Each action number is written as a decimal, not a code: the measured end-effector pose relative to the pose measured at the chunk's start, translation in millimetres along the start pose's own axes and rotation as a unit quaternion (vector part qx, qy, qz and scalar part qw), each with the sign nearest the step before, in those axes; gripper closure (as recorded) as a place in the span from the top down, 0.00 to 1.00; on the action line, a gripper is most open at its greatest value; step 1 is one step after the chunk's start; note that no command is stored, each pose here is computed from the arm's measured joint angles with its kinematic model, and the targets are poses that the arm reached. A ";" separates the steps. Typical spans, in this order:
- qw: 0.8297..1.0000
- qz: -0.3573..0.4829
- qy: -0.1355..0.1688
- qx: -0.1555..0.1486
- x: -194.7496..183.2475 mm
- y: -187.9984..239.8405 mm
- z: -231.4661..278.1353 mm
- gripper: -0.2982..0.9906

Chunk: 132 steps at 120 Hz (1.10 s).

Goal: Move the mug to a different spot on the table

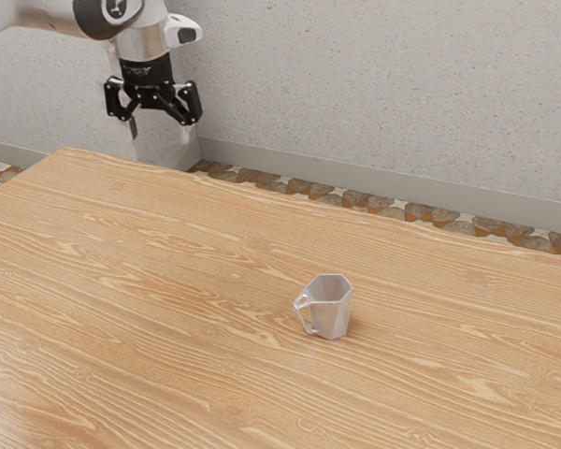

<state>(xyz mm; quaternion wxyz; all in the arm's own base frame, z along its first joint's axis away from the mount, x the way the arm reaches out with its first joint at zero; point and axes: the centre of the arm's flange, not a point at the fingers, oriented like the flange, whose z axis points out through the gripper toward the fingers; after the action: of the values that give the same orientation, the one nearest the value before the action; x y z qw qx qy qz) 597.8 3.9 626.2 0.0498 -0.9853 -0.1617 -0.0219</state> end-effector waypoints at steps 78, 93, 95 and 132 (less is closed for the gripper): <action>0.980 0.191 -0.049 -0.021 -38.6 60.1 86.2 0.77; 0.964 0.256 -0.070 -0.024 -52.7 73.4 117.5 0.77; 0.961 0.266 -0.069 -0.025 -54.0 74.9 124.3 0.77; 0.907 0.412 0.023 -0.083 -62.4 93.7 192.1 0.77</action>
<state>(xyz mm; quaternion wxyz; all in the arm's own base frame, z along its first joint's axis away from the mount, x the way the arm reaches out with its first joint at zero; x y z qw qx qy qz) 573.9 -84.0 423.0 -0.0236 -0.9639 0.2628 -0.0351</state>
